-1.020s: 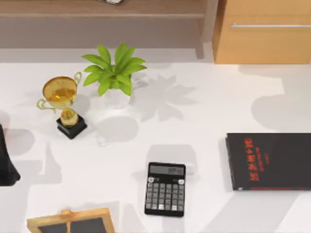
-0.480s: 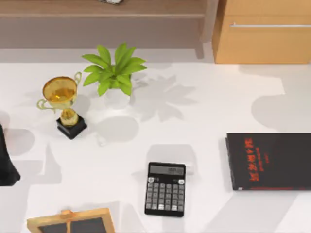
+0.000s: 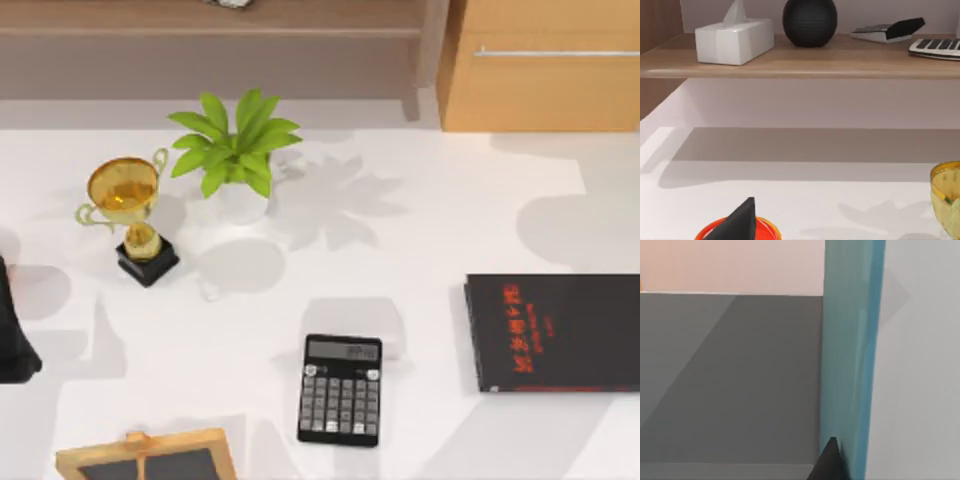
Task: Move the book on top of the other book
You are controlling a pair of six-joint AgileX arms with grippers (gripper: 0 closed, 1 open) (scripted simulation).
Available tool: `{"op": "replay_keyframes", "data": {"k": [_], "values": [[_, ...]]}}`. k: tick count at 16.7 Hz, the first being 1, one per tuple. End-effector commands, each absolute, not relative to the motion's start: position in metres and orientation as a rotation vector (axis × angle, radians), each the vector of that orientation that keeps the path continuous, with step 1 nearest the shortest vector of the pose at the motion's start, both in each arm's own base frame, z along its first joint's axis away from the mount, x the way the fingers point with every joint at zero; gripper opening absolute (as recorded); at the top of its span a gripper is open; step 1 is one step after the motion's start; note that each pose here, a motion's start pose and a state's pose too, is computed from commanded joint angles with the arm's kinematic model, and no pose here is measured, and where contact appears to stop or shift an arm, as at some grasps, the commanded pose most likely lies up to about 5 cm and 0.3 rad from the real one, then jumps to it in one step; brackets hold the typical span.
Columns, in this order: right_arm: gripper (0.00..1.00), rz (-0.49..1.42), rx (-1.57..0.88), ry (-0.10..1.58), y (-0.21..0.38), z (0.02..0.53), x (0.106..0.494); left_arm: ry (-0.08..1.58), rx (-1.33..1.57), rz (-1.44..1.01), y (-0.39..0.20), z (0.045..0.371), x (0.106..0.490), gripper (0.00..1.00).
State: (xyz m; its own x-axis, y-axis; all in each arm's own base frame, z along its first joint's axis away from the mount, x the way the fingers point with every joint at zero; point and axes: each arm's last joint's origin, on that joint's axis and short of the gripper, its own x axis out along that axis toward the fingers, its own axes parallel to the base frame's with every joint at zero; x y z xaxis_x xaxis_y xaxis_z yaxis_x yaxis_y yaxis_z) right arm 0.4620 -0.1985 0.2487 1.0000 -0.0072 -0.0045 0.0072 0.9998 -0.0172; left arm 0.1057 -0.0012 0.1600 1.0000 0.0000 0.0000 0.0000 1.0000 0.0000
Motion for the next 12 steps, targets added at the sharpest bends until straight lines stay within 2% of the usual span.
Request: {"op": "replay_keyframes", "data": {"k": [12], "values": [[0.0,-0.014,-0.007,0.001,-0.197,0.26,0.451,0.0,0.0,0.0,-0.001,0.16,0.106,1.0]]}}
